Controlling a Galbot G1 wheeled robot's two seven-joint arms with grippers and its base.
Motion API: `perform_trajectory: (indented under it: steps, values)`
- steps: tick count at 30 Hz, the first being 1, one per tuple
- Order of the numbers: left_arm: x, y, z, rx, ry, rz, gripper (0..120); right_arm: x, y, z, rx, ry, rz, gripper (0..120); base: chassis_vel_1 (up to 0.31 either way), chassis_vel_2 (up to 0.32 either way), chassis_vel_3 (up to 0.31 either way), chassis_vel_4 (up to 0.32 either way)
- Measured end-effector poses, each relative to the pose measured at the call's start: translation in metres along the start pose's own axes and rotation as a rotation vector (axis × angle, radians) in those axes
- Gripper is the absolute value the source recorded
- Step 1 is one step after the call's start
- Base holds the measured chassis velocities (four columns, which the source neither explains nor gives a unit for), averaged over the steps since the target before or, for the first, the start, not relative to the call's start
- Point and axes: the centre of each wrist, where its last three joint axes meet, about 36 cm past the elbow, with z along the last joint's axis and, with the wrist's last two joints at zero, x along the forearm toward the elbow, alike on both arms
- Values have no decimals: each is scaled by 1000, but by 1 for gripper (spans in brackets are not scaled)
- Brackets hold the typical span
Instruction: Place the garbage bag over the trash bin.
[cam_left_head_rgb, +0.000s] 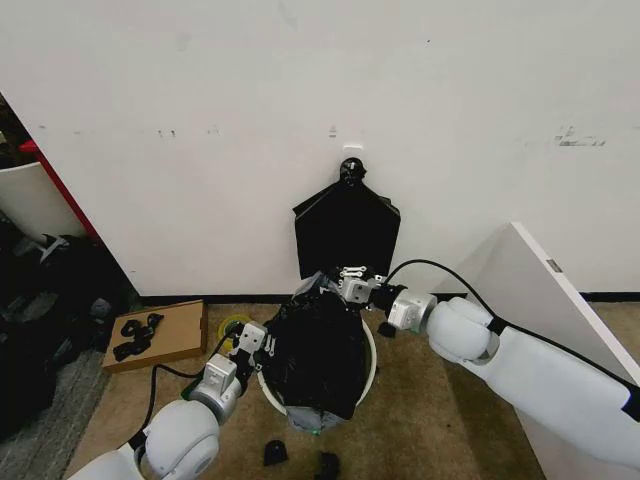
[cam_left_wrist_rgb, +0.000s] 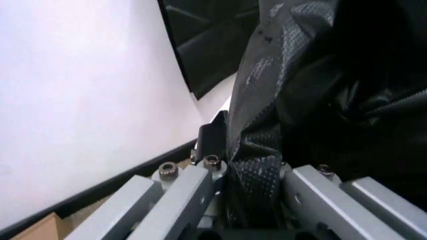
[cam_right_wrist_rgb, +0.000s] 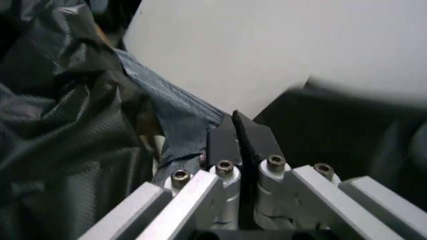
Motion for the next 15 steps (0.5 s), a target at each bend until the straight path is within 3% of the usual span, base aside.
perform_trajectory:
  steps: [1,7,15]
  values:
    - [1,0,1,-9,-13,1,1,0,0,2,-79,18,-1,0,0,0,0,0]
    - [7,2,4,-14,-61,15,1,-1,-2,12,-215,45,-17,0,0,0,0,0]
    - [13,3,3,-23,-99,57,1,-6,-2,23,-230,66,-43,0,0,0,0,0]
